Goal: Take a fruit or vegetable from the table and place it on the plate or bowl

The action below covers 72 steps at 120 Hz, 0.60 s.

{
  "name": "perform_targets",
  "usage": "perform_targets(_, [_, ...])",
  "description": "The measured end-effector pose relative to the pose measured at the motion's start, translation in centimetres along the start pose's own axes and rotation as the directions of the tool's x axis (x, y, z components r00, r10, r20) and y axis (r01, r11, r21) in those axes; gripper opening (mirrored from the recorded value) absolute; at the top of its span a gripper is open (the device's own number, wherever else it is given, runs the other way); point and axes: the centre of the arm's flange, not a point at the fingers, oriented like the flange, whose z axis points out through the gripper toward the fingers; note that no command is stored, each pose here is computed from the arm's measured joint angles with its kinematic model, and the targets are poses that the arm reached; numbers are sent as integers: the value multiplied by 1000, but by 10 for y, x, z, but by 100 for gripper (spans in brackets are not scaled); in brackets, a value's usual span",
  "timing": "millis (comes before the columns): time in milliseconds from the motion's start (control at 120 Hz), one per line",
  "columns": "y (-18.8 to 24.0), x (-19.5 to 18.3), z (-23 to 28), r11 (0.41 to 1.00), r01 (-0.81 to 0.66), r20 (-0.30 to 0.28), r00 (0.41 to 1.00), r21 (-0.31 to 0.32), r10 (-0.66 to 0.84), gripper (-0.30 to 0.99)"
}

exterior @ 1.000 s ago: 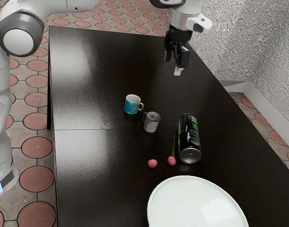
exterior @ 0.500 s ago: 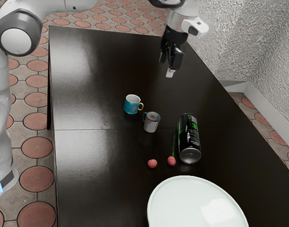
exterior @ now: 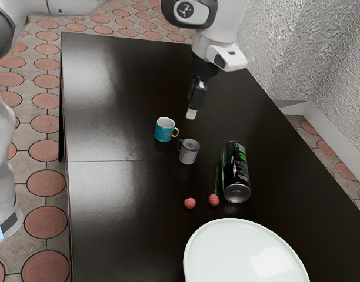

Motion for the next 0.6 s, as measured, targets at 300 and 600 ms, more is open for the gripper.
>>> perform_targets(300, [0,0,32,998,35,-4,999,-52,-35,69])
perform_targets(600, [2,-2,46,997,60,-1,998,-55,-60,69])
